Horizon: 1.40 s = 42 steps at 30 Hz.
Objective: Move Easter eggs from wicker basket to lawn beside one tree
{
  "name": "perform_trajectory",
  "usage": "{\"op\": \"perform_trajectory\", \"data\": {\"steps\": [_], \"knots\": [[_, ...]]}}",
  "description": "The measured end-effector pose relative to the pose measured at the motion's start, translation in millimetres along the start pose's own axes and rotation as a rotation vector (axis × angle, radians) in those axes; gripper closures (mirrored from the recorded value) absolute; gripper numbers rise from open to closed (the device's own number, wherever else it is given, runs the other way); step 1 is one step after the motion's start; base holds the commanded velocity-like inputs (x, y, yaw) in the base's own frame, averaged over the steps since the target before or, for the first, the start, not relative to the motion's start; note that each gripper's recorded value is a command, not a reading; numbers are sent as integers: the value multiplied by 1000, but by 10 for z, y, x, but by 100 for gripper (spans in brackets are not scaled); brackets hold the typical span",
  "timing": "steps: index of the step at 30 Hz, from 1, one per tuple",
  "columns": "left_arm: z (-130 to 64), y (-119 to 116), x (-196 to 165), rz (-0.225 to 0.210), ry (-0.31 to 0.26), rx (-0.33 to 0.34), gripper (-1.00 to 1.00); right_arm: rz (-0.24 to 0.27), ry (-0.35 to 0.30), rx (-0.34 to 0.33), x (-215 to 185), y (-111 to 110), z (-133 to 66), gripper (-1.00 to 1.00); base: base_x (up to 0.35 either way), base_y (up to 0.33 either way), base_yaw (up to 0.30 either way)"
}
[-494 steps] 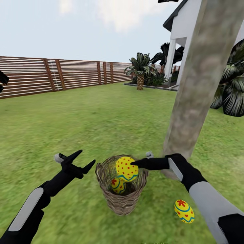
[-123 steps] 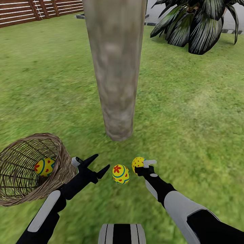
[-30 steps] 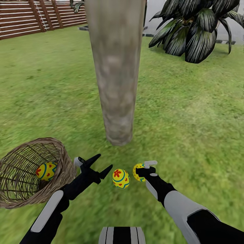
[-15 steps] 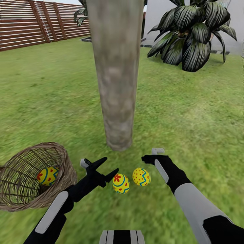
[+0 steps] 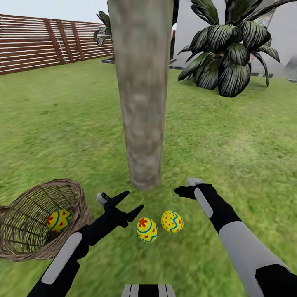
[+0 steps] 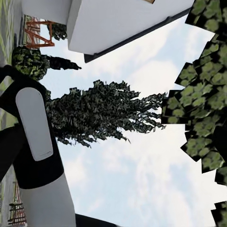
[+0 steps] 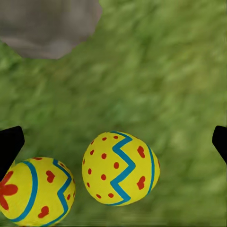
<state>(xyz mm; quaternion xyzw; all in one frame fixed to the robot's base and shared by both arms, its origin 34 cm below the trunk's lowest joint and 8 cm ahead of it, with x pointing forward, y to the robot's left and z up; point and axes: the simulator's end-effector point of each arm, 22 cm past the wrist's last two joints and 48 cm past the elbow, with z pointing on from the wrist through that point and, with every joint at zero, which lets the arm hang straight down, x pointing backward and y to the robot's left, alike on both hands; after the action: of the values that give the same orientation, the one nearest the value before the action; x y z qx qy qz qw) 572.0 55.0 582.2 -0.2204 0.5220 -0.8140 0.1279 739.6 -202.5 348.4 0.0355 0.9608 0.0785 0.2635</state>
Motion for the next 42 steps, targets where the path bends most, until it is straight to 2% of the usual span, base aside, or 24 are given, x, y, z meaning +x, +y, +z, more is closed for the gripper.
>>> {"op": "perform_trajectory", "data": {"steps": [3,7,8,11,13,18,33,42], "knots": [[16,-57,22,10,5,5,-100,50,-5,-38,-52,19,-71,-100,0,0,0],[38,-131,53,22,12,12,-100,70,-2,-57,-94,23,-162,-100,0,0,0],[43,-148,62,26,14,13,-100,64,44,-63,-5,42,-188,-100,0,0,0],[61,-201,89,35,19,17,-100,52,108,-70,104,75,-265,-100,0,0,0],[67,-231,101,41,22,18,-100,48,115,-72,99,89,-310,-100,0,0,0],[92,-321,143,55,30,26,-100,41,106,-80,40,157,-408,-100,-21,8,0],[159,-589,272,100,53,52,-100,29,46,-90,-217,242,-723,-100,-197,99,0],[195,-755,361,127,68,69,-100,24,11,-172,-359,451,-940,-100,-4,2,0]]}}
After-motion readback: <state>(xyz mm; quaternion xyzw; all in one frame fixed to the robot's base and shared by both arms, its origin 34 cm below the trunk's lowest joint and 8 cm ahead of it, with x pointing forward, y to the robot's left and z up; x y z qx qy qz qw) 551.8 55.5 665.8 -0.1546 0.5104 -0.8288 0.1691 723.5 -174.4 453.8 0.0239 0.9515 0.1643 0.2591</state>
